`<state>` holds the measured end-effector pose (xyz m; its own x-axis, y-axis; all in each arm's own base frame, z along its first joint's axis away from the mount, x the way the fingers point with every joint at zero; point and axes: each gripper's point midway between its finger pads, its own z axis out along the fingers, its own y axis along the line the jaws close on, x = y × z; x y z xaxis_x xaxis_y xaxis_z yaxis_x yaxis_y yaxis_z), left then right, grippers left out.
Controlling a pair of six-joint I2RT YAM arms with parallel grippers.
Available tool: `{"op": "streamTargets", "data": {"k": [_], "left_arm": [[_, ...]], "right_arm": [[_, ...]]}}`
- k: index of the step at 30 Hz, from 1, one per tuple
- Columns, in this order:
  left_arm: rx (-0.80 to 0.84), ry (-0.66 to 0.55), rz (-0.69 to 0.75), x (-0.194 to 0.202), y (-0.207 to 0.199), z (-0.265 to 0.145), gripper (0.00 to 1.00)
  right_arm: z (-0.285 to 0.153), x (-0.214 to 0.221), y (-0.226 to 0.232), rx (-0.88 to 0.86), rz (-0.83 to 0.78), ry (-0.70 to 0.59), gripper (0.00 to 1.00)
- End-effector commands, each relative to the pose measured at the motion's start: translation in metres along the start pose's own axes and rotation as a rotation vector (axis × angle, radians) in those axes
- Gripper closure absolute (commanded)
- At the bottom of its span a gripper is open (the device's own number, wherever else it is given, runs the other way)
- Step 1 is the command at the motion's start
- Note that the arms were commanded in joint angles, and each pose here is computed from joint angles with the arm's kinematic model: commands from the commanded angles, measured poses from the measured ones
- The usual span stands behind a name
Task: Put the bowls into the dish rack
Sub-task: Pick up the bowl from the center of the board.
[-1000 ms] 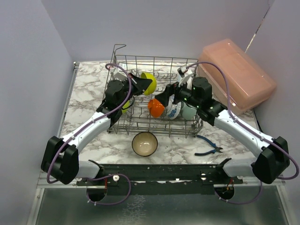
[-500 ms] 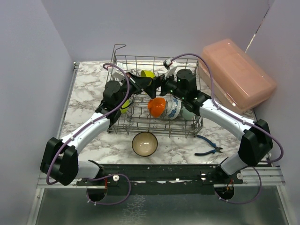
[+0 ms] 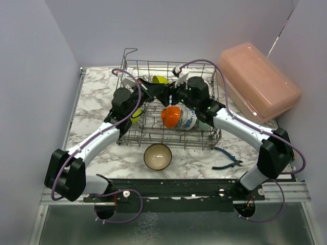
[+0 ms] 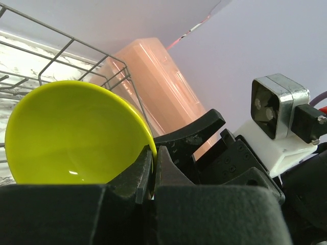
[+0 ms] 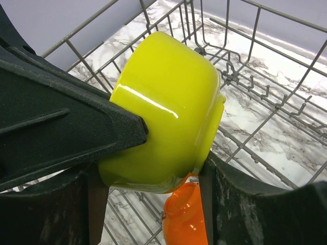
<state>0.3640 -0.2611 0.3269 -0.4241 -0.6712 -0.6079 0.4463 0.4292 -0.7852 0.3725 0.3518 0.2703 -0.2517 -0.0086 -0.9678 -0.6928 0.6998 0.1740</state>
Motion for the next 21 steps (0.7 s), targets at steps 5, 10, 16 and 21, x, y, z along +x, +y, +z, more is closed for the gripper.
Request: {"op": "streamTargets", "data": {"k": [5, 10, 16, 21], "left_arm": [[0.056, 0.016, -0.015, 0.002, -0.004, 0.000, 0.69], [0.056, -0.001, -0.001, -0.006, 0.003, -0.001, 0.36], [0.070, -0.016, 0.016, -0.022, 0.013, -0.001, 0.17], [0.071, -0.032, 0.075, -0.041, 0.022, -0.003, 0.09]], "right_arm": [[-0.004, -0.023, -0.003, 0.039, -0.020, -0.060, 0.99], [-0.007, -0.021, -0.009, 0.086, 0.001, -0.024, 1.00], [-0.009, -0.012, -0.025, 0.176, 0.019, 0.042, 0.99], [-0.009, -0.003, -0.037, 0.203, 0.042, 0.109, 1.00]]}}
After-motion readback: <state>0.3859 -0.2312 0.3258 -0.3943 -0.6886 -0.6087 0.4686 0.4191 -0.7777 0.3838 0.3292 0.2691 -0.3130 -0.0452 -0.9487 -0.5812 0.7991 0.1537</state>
